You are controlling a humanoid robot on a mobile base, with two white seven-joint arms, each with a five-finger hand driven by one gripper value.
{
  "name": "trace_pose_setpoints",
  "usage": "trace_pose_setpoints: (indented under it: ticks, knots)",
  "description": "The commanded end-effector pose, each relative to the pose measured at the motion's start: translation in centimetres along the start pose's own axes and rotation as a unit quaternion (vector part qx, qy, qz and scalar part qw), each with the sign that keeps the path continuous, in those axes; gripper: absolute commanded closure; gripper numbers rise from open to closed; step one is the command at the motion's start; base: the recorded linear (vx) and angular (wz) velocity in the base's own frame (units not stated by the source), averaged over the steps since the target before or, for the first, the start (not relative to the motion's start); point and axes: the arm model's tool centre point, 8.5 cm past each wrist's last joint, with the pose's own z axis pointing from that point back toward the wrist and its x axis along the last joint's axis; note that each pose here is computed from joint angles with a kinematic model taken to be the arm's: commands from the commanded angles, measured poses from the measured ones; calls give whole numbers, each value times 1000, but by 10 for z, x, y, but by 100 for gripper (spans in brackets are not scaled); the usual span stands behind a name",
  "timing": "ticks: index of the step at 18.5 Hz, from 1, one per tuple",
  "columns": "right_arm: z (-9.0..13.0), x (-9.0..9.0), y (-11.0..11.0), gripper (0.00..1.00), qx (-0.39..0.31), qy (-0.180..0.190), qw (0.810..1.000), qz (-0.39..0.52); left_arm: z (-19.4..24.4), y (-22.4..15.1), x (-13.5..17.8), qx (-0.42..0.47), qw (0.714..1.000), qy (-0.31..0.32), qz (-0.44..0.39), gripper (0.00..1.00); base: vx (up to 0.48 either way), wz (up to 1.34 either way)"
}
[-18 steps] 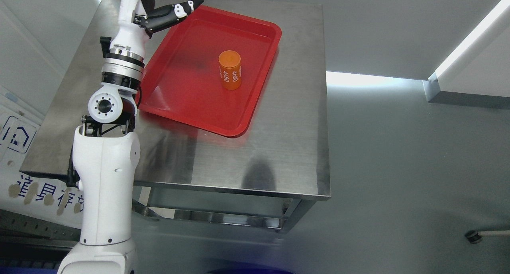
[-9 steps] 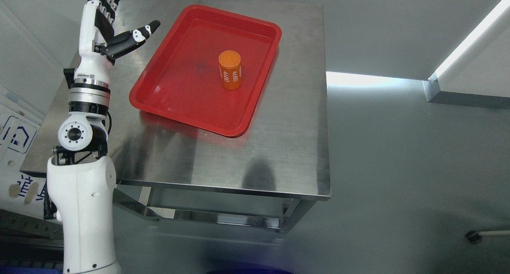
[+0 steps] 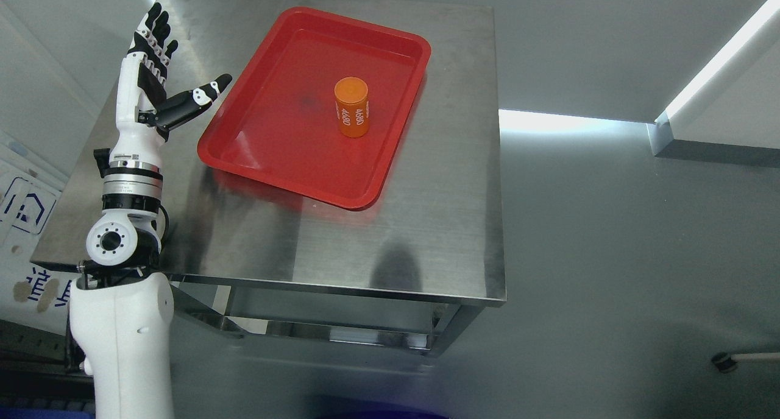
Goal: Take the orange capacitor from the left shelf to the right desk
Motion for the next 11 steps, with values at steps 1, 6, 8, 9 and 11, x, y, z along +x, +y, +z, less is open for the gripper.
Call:
trace_pose_setpoints:
  ticks: [1,6,8,9,11]
  knots:
    - [0,13,-11,0,-8,-18,1000,-3,8,8,-3,7,1000,13,-5,0,0,0]
    - [0,13,-11,0,-8,-18,1000,-3,19,9,-14,7,999,34,-19,0,0,0]
    - [0,13,-11,0,-8,-18,1000,-3,20,9,-15,7,999,34,-19,0,0,0]
    - [0,14,-11,0,-8,-18,1000,-3,20,10,-15,8,999,34,-19,0,0,0]
    - [0,13,-11,0,-8,-18,1000,-3,19,10,-14,8,999,33,-19,0,0,0]
